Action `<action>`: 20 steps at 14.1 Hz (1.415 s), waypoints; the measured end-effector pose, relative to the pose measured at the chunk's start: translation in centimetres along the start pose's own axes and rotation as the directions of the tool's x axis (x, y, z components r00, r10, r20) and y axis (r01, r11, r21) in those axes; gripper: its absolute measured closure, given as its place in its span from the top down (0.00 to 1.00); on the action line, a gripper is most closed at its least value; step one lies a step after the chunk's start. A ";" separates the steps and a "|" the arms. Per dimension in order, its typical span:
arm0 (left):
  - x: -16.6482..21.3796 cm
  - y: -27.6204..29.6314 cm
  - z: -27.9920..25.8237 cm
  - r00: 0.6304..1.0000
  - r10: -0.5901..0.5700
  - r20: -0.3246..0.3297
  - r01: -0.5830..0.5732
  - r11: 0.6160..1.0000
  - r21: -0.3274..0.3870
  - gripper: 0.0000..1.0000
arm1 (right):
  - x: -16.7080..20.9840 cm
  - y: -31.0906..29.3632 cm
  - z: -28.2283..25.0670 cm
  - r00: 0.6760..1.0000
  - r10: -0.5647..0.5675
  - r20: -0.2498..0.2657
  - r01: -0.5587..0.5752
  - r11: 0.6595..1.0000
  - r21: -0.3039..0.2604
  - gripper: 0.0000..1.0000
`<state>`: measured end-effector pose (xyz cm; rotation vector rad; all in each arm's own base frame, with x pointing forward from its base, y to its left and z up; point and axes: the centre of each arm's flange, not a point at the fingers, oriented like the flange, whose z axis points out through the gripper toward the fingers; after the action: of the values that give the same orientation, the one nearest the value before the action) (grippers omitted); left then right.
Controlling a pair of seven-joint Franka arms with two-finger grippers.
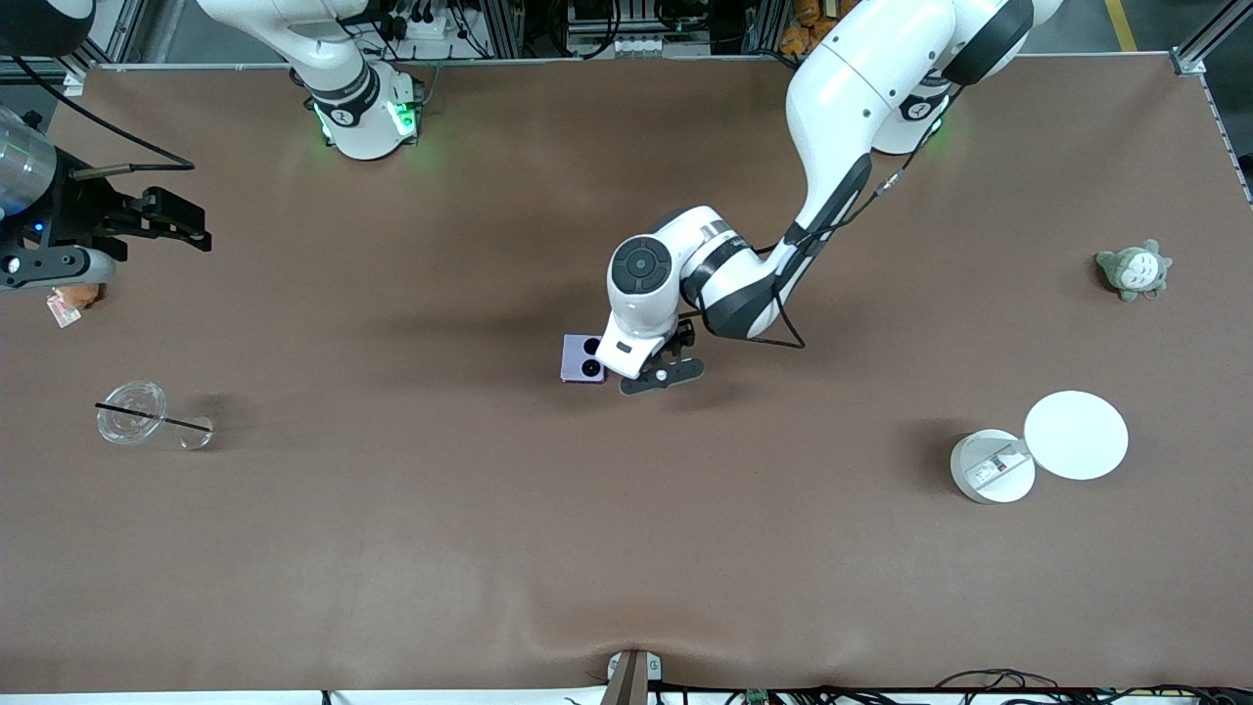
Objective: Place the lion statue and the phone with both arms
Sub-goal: 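Lower the left gripper and close it on the lion figurine, then lift the lion with the left gripper while the right gripper grasps the phone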
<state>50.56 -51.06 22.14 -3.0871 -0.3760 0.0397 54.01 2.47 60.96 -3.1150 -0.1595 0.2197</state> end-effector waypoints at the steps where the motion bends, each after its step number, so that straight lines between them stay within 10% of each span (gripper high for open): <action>1: -0.1 0.0 0.1 1.000 0.002 0.000 -0.002 1.000 0.001 0.83 | 0.0 -0.2 -0.1 1.000 0.009 -0.001 -0.009 1.000 0.001 1.00; 8: -0.9 0.1 0.7 1.000 0.014 0.007 -0.014 1.000 0.015 0.37 | 0.0 -2.4 -0.6 0.997 0.078 -0.009 -0.077 0.996 0.055 1.00; 20: 11.6 -7.9 -4.0 0.987 0.114 -0.114 -0.112 0.993 0.021 0.37 | 2.0 -14.5 3.7 0.992 0.107 0.066 -0.112 0.990 0.088 1.00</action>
<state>60.07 -40.76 26.20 -3.0744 -0.1950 -0.1315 54.05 17.16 57.35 -3.0296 0.0206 0.3155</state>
